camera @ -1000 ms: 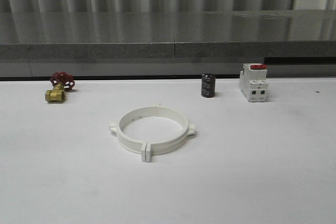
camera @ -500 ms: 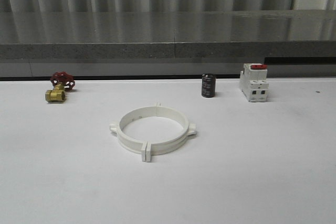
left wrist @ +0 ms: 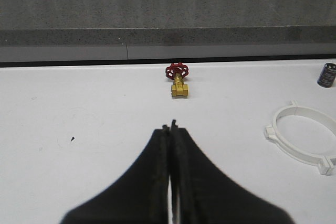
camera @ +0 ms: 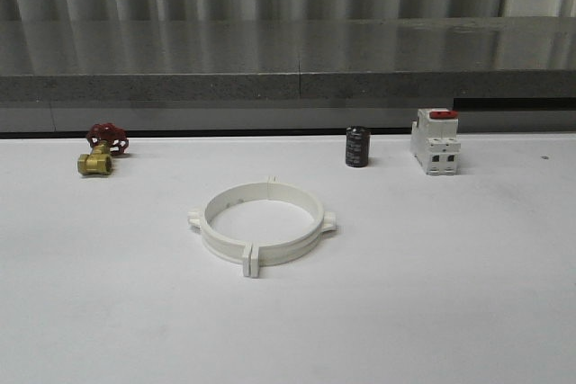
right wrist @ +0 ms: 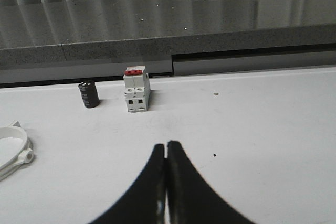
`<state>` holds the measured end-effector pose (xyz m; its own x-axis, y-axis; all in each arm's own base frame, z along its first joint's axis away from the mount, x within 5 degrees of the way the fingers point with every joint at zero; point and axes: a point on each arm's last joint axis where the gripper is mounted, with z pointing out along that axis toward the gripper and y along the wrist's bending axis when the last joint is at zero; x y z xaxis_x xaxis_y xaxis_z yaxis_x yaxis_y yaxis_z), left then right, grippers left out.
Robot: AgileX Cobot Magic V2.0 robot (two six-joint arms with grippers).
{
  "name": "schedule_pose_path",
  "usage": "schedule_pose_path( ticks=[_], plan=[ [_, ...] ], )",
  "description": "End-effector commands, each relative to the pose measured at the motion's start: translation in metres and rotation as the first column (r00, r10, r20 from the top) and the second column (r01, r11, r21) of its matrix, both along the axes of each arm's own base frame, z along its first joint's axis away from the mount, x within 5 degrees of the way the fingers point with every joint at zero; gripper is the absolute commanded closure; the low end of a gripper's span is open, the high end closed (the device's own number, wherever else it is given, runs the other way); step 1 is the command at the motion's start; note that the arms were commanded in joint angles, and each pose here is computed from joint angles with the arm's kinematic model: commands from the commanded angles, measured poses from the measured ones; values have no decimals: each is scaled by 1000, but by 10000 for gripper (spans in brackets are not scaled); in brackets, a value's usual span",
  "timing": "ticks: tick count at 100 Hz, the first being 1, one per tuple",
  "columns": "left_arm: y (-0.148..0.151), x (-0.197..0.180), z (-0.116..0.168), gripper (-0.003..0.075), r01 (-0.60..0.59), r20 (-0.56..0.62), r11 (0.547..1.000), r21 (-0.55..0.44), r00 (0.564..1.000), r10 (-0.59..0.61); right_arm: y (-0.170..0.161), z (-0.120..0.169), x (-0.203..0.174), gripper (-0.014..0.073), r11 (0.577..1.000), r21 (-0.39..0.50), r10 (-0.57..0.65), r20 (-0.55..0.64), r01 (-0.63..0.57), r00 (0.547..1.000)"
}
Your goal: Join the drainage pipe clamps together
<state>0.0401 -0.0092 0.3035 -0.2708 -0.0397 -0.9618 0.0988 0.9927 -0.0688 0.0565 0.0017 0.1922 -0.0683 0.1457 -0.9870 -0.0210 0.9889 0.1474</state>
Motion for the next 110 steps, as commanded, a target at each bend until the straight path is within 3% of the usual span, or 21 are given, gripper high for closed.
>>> schedule_pose_path(
  ticks=[1, 33, 55, 75, 110],
  plan=[
    [0, 1, 15, 740, 2, 89, 1000, -20, 996, 0, 0, 14, -2, 664, 1000, -8, -6, 115, 7, 993],
    [0, 2, 14, 740, 2, 88, 1000, -20, 996, 0, 0, 13, -2, 664, 1000, -8, -6, 115, 7, 993],
    [3, 9, 8, 740, -30, 166, 1000, 4, 986, 29, 0, 13, -2, 664, 1000, -8, -6, 115, 7, 993],
    [8, 12, -20, 740, -85, 207, 994, -61, 974, 96, 0, 13, -2, 664, 1000, -8, -6, 113, 7, 994],
    [8, 7, -66, 740, -87, 282, 995, -58, 954, 100, 0, 13, -2, 664, 1000, -8, -6, 113, 7, 994]
  ],
)
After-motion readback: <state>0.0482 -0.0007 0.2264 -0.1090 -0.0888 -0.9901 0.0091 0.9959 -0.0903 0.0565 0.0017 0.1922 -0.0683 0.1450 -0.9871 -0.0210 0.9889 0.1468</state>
